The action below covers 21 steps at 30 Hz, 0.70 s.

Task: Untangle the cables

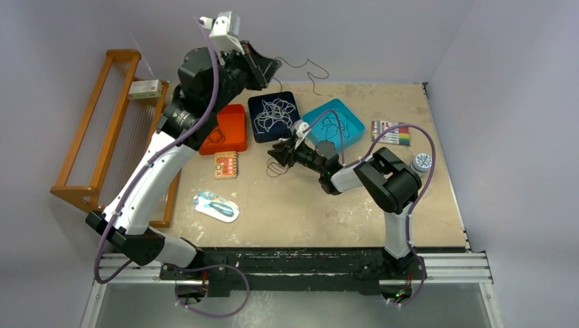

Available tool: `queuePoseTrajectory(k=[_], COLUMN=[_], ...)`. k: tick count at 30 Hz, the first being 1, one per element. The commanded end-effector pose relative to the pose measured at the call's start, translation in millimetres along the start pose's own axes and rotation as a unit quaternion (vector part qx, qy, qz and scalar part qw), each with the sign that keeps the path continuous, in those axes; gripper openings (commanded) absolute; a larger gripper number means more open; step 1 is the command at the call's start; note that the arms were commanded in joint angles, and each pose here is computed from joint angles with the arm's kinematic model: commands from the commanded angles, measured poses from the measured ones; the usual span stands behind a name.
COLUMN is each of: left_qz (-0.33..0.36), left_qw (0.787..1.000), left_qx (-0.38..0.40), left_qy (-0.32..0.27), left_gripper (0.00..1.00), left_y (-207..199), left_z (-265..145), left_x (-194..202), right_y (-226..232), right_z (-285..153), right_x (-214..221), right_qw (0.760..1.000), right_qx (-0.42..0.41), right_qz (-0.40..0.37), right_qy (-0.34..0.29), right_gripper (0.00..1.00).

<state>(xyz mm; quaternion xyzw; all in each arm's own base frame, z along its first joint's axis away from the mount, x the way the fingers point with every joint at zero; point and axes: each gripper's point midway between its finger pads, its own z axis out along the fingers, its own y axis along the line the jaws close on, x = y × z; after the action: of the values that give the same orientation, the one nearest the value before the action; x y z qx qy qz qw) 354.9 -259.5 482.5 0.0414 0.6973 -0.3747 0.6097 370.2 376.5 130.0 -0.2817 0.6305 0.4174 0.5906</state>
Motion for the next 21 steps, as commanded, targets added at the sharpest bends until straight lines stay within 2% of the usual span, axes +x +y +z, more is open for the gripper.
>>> queuePoseTrajectory(k=[1,11,21], left_qz=[0.026,0.052,0.072], left_qw=[0.998,0.988,0.966], left_qx=[0.0,-0.023,-0.048], left_qy=[-0.054,-0.145,-0.242], left_gripper=[0.0,0.0,0.0], left_y=[-15.8,-31.7,-37.8], left_z=[-9.1,-33.6,-61.6], left_x=[-49.9,-126.5,-185.1], right_y=[7.9,14.6,11.3], right_z=[-7.4,-40.0,-53.8], right_x=[3.7,48.9,60.9], right_qw=[1.0,0.998,0.996], right_qx=[-0.007,-0.001,0.027], right_qz=[0.004,0.042,0.072], right_qy=[-0.002,0.036,0.041], right_gripper=[0.35,0.28,0.25])
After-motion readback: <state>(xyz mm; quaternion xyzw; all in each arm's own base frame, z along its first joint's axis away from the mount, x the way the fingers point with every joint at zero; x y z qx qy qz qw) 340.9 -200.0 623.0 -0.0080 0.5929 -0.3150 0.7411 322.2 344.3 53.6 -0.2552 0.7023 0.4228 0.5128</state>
